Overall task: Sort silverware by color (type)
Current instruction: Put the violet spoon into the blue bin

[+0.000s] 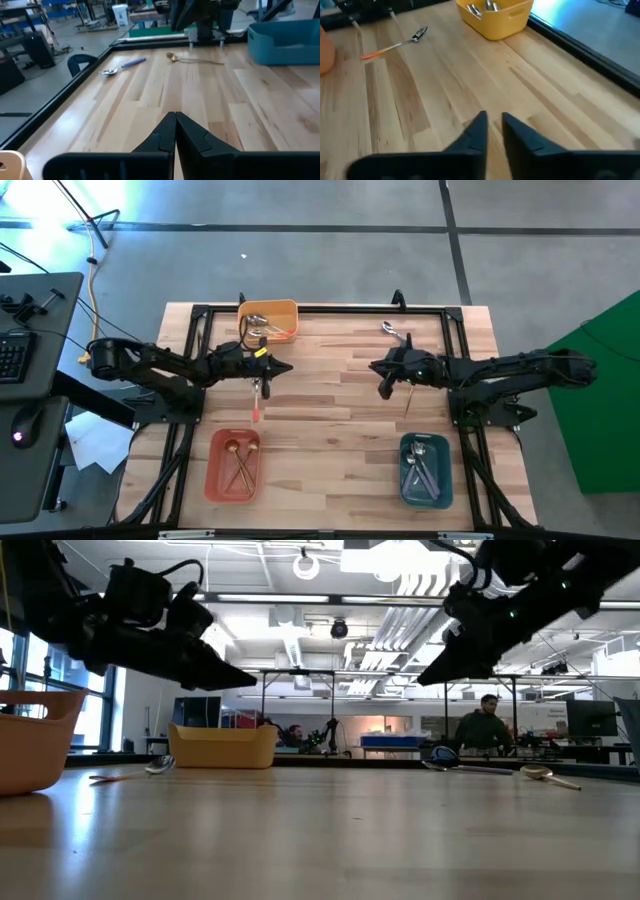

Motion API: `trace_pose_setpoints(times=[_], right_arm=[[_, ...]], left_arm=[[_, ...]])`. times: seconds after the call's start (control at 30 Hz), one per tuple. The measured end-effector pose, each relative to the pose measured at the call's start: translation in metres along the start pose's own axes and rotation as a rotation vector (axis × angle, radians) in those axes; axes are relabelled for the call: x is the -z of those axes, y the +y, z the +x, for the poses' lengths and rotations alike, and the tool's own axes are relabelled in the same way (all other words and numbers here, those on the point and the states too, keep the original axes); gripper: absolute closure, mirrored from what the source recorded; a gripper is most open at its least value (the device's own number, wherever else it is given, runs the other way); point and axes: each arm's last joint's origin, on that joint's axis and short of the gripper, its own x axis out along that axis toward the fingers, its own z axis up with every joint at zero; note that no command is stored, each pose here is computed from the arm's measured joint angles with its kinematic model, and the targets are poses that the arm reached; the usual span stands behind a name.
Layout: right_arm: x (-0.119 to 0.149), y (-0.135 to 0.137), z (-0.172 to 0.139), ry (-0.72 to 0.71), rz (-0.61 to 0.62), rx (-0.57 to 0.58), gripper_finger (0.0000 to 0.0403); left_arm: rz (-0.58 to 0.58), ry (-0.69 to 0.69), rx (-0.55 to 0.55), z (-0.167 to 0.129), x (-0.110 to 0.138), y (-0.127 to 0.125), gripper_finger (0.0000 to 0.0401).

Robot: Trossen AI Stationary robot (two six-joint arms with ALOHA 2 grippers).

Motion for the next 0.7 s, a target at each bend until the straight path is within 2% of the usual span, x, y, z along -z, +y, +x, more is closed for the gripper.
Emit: trace_pose_setpoints(times=[0.1,0.2,0.47,0.57,0.7], right_arm=[[-0.012,0.003,-0.003,0.058,-0.029,-0.005,0.0396],[-0.024,0.005,-0.008,0.153,-0.005,-0.017,0.0383],[-0.038,-0.001,-0.025,0.362,0.064,0.086,0.0376],[-0.044,-0.011,-0.027,0.393,0.111,0.143,0.0364],[-0.048,-0.030,-0.026,0.411,0.121,0.196,0.0322]], left_arm=[[-0.009,-0.026,-0.004,-0.004,0.002,-0.001,0.0400],[-0.011,-0.028,-0.004,-0.005,0.003,-0.001,0.0400],[-0.031,-0.003,0.011,-0.005,0.006,-0.002,0.0401],[-0.028,-0.014,0.009,-0.005,0.004,-0.002,0.0401],[-0.018,-0.021,0.006,-0.005,0.004,-0.002,0.0401]])
